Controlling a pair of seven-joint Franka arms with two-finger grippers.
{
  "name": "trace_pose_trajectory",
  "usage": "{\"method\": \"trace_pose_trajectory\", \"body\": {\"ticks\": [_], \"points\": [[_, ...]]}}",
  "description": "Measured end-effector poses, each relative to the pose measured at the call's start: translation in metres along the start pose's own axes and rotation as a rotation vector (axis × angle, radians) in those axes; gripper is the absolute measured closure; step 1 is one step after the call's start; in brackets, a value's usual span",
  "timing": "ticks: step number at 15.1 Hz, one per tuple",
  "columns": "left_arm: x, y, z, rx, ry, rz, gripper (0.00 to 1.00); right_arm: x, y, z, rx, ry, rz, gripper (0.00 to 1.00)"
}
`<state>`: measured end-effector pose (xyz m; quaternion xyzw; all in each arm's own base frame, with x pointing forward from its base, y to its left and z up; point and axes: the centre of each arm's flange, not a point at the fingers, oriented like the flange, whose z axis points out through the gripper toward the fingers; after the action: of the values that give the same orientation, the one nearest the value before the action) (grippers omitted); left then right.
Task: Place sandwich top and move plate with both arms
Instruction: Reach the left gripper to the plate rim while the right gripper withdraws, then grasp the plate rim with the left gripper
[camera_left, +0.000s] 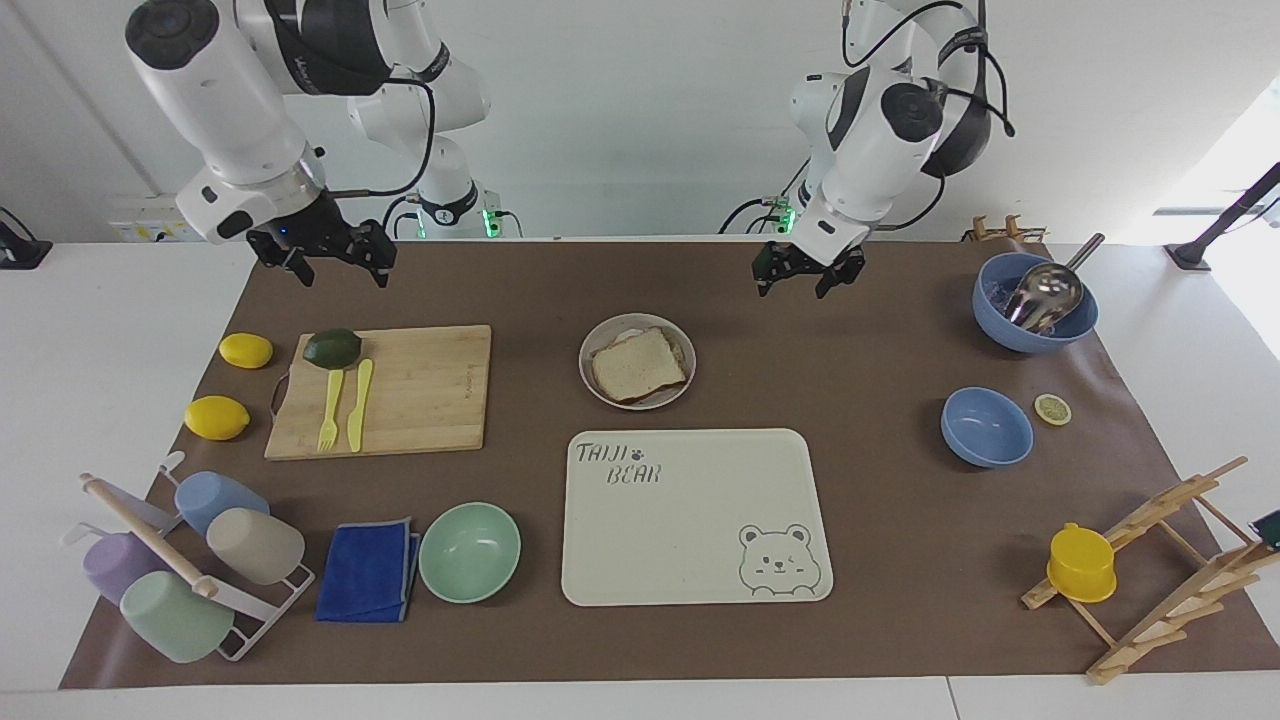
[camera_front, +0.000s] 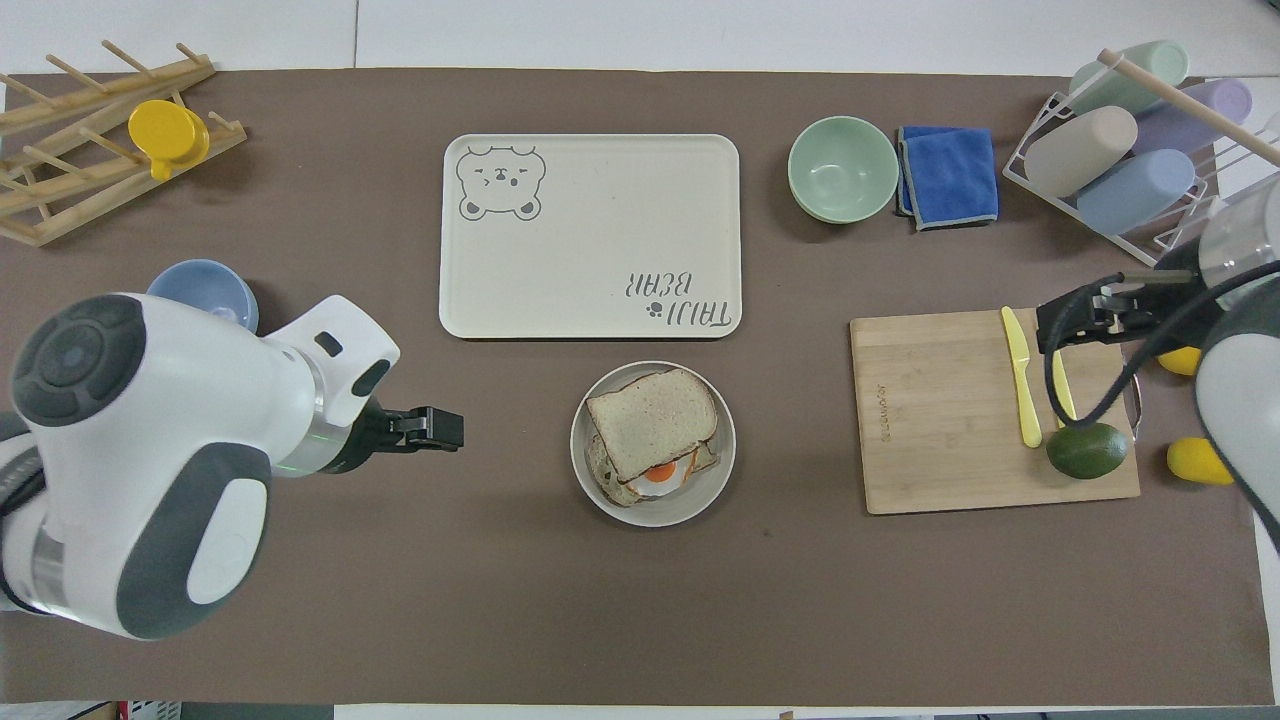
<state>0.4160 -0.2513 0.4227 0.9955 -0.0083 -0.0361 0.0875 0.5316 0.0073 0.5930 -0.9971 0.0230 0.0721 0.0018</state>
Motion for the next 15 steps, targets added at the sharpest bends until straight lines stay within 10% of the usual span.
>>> {"method": "trace_pose_trajectory", "body": {"ticks": [5, 15], "points": [[-0.021, 0.029, 0.083, -0.058, 0.004, -0.033, 0.02, 0.000, 0.015, 0.027, 0.001, -0.069, -0.003, 0.00], [-0.018, 0.046, 0.121, -0.128, 0.023, -0.113, 0.37, -0.004, 0.035, 0.036, 0.004, -0.059, -0.071, 0.00]]}}
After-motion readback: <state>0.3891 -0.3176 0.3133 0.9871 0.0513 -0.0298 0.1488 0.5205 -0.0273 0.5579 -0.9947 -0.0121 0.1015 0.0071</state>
